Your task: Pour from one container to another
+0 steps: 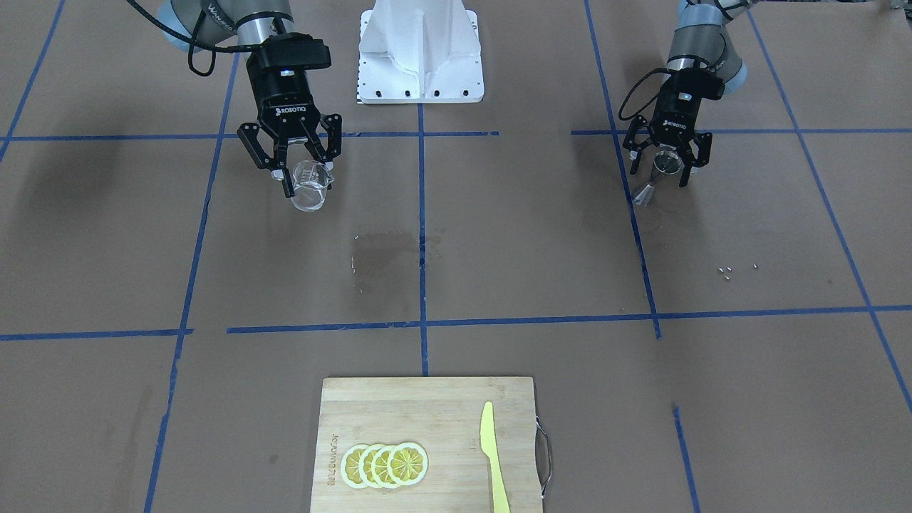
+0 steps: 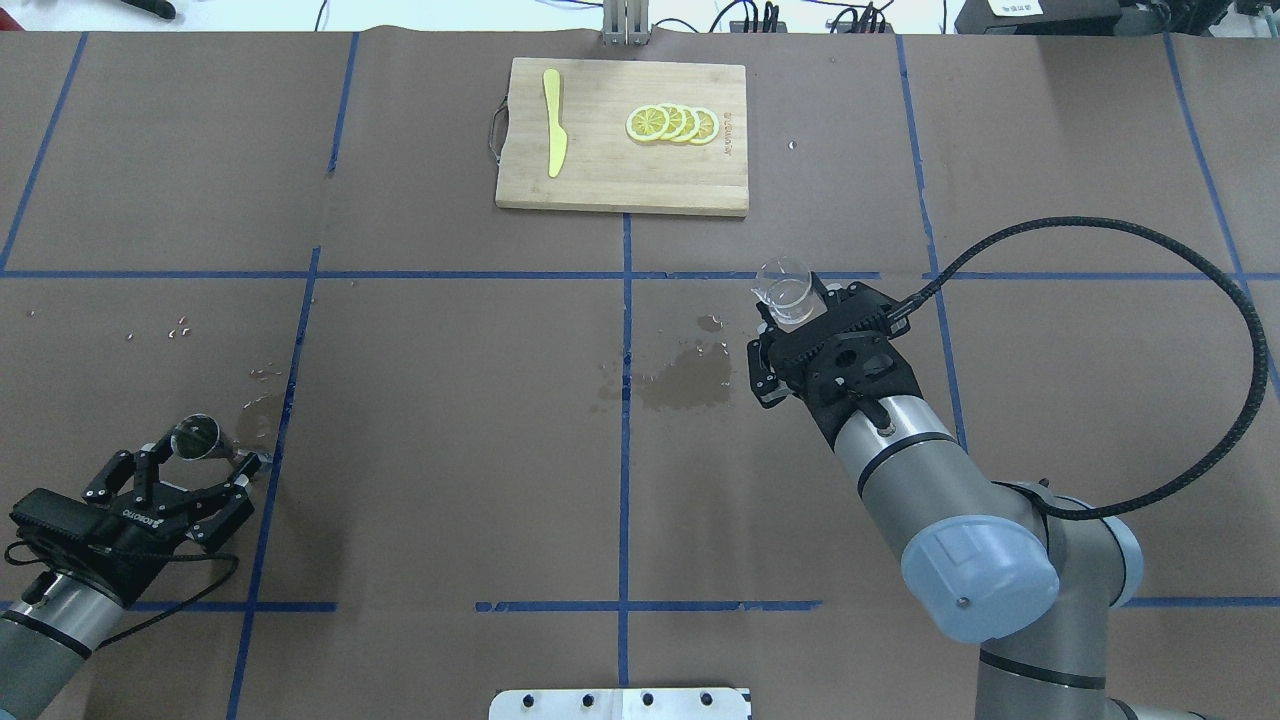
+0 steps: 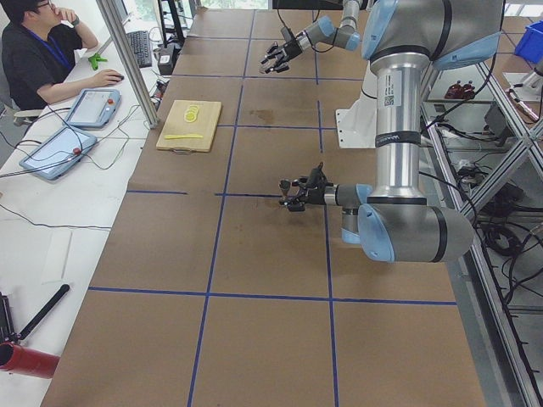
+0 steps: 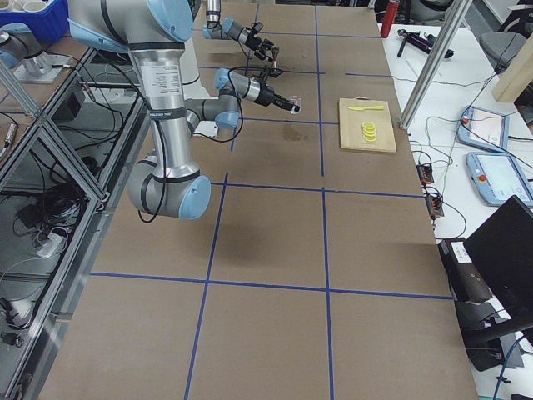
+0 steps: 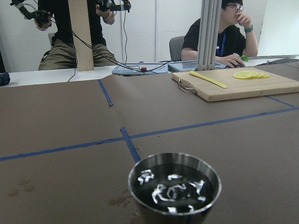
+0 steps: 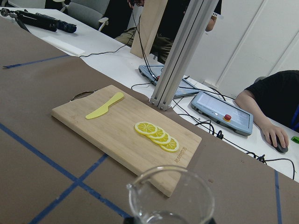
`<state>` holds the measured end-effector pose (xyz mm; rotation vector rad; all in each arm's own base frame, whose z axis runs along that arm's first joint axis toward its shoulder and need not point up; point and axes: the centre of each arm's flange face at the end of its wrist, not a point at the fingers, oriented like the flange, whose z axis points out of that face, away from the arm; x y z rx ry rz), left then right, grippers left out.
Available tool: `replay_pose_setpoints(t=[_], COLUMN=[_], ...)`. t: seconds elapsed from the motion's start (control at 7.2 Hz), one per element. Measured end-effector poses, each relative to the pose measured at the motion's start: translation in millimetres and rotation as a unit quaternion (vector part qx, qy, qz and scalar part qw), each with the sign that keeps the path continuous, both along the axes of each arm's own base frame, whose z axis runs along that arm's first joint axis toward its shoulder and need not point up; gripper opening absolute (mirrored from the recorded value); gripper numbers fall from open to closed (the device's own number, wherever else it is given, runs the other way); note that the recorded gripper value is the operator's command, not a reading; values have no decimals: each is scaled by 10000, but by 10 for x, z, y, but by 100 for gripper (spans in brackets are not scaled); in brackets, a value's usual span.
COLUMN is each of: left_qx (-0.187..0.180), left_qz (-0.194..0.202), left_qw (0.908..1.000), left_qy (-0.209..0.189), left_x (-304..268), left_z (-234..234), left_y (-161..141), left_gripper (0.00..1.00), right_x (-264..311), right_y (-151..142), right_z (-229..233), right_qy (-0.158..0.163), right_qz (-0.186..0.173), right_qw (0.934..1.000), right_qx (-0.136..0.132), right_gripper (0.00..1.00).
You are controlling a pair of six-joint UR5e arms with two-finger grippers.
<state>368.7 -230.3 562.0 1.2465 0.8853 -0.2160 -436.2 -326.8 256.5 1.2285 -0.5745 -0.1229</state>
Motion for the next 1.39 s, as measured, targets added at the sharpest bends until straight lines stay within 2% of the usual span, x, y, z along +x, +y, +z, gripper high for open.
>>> replay_pose_setpoints(t=[0.69,1.39], left_qx=[41,499], left_qz=[-142,-32], left_qw=[9987,9966], left_qy=[484,654], left_x=[-178,-561], left_z=[-312,-471], left_y=[-30,-66], left_gripper=[98,97], right_x=[0,1], right_y=[0,0], right_z=[5,0], right_qy=[8,0], right_qz=[0,0], right_qw=[10000,10000], right_qx=[-2,-1], right_gripper=[0,0])
